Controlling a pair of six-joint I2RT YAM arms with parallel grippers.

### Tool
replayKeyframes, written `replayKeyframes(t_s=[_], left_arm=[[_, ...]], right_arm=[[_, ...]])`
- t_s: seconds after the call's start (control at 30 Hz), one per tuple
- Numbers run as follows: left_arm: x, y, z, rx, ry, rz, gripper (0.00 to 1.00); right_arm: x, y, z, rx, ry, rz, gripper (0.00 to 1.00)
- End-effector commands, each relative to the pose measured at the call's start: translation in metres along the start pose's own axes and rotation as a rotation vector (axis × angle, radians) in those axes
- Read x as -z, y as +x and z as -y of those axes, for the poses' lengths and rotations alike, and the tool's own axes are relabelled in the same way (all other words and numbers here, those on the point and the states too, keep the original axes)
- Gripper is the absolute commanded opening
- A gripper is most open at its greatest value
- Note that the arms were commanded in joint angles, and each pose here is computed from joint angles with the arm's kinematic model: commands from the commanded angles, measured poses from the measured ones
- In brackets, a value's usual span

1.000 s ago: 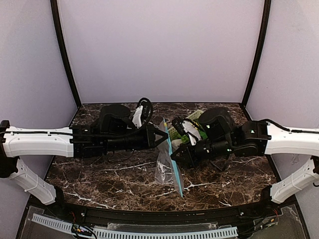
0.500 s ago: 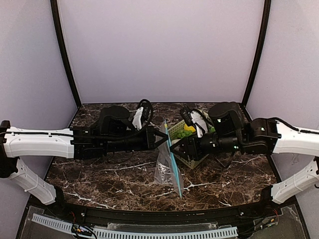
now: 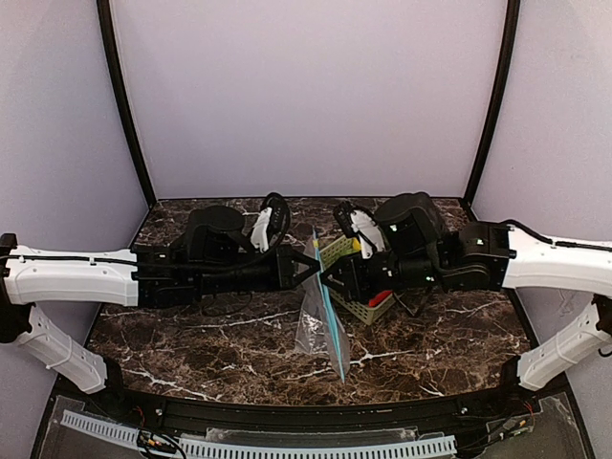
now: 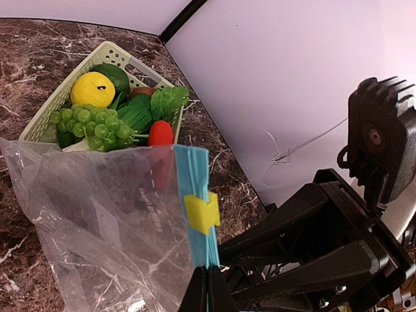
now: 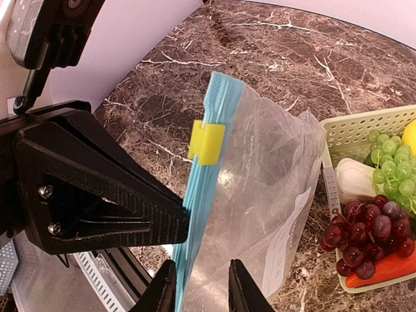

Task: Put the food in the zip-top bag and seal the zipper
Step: Pass from the left arm to the right

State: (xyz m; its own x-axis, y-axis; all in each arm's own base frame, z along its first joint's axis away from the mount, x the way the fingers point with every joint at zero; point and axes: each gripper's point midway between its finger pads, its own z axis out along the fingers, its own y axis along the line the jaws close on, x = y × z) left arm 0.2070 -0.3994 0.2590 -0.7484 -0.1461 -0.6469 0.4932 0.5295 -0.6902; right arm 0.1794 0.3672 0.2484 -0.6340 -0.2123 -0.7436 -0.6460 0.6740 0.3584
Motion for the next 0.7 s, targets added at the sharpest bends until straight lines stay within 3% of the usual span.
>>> replayKeyframes(t_s=[0.0,0.67], left_arm=[[0.01,-0.006,0.006,-0.008,0.029,0.019,0.01],[0.01,-0.008,0.004,-0.02,0.014,0.022,0.01]], right_arm=[[0.0,-0.013,-0.002,-0.009,0.007,0.027,0.26],[-0.021,0.005,0.019,-0.005,0.136,-0.057,0.1]])
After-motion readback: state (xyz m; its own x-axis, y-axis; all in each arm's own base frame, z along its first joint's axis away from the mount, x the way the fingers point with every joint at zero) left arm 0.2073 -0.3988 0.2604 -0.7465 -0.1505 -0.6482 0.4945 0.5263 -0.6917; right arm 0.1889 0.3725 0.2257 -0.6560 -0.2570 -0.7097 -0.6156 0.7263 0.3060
